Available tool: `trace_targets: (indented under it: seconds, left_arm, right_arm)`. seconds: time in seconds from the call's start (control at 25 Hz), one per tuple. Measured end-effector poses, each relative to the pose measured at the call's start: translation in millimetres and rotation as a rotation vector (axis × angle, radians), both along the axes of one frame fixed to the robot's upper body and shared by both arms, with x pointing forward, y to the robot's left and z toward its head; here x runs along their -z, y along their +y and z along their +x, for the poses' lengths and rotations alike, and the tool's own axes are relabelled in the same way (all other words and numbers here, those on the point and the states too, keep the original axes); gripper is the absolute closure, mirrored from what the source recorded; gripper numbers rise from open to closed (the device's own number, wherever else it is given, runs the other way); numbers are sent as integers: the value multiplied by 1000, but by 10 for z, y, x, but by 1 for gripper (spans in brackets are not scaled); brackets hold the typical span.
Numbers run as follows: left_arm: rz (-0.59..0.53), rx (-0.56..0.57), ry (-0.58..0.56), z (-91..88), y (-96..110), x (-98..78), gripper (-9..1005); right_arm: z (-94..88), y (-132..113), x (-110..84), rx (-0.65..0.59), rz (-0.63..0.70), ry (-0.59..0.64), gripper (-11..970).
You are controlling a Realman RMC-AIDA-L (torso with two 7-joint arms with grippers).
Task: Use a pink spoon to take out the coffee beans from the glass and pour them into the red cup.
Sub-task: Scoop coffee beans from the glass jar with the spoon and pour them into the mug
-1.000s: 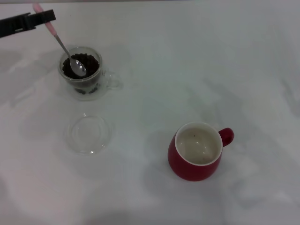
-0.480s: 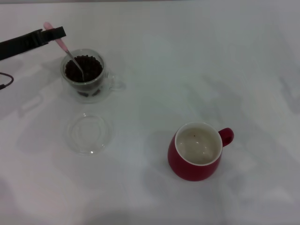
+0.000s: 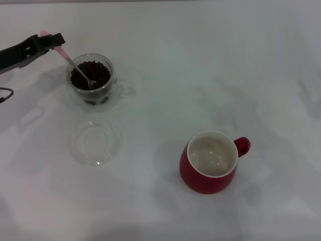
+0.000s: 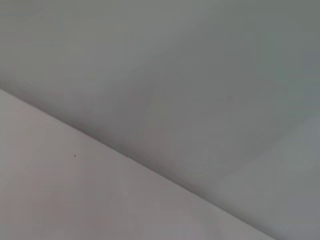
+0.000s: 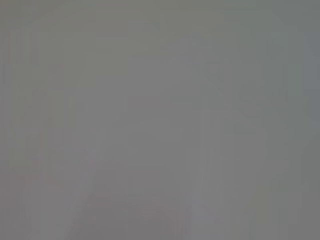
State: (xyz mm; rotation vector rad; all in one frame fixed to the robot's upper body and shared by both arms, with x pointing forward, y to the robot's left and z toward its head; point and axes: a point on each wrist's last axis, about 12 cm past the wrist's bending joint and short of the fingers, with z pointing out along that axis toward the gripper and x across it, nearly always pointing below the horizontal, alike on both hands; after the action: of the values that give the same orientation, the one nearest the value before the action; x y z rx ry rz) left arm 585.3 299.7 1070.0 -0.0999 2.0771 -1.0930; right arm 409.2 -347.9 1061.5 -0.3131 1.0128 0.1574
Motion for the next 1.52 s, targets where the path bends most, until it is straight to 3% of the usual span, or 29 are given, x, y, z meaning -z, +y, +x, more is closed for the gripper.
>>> trace_targets:
  seconds: [0.76, 1.52]
  left_arm:
    - [-172, -123, 99, -194, 185, 95, 872]
    - [-302, -150, 70, -330, 316, 46, 872]
  right_arm:
    - [73, 1, 8, 3, -9, 19, 384]
    - [83, -3, 21, 8, -11, 32, 384]
